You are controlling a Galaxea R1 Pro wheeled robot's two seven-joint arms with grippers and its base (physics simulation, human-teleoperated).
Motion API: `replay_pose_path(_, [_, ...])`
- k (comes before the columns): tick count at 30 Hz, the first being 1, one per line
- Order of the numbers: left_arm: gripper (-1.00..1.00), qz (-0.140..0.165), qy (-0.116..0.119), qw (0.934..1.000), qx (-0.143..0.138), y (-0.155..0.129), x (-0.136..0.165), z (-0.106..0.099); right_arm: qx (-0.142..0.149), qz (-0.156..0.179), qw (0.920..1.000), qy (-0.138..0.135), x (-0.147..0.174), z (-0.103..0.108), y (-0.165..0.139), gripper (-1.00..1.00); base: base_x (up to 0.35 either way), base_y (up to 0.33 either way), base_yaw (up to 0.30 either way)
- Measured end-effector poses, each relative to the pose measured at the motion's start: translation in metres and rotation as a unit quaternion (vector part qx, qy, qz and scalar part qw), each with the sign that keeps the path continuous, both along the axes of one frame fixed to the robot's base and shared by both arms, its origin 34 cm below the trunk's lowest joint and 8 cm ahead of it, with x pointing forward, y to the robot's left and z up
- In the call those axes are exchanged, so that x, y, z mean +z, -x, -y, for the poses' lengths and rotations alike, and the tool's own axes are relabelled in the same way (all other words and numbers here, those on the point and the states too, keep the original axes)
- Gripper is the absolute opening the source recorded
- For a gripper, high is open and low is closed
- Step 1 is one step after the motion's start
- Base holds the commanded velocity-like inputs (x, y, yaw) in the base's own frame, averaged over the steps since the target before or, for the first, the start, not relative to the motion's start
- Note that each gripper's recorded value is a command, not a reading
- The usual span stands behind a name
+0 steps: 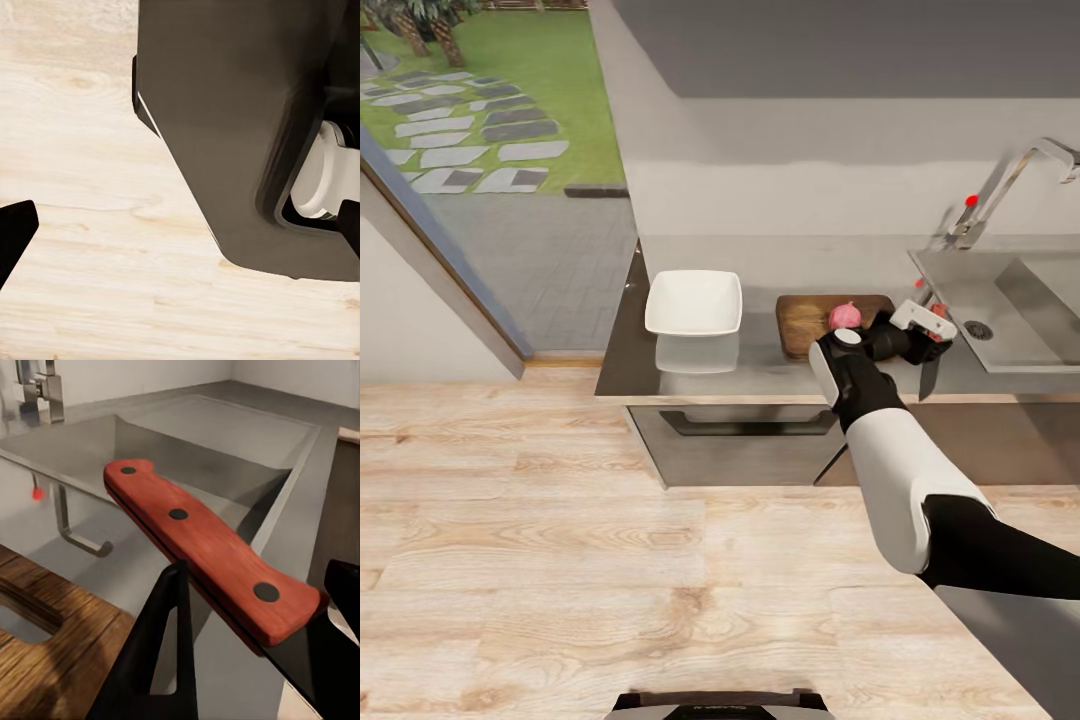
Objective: In the kitchen, take the Vidalia onion out of the sink, dice it on the chopping board with the paring knife, put the diced onion into the bowl on the countertop, then place both the paring knife and the chopping board into the sink.
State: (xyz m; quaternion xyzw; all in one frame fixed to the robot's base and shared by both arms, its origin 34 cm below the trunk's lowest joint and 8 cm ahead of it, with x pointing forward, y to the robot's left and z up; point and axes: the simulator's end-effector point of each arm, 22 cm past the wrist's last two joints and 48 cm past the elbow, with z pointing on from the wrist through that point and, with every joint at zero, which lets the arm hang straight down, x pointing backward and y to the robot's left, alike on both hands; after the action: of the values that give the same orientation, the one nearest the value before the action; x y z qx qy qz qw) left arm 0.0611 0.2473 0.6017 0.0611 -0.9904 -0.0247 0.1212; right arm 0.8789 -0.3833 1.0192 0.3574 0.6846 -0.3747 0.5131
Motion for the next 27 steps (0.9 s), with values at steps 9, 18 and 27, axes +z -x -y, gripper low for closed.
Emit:
replay_pose_path(9, [1.0, 0.0, 0.0, 1.0, 0.0, 0.0, 0.0, 0.0, 0.001, -0.005, 1.0, 0.0, -0.006, 0.0, 0.001, -1.0, 0.0, 0.0, 0.0])
replay_pose_path(18, [1.0, 0.0, 0.001, 1.0, 0.0, 0.0, 0.0, 0.001, 0.002, -0.011, 0.9999, 0.003, -0.026, 0.003, 0.006, -1.0, 0.0, 0.0, 0.0])
replay_pose_path(27, [1.0, -0.001, 0.004, 1.0, 0.002, 0.001, 0.0, 0.007, -0.005, -0.012, 0.9999, 0.008, -0.027, 0.015, 0.009, -1.0, 0.0, 0.0, 0.0])
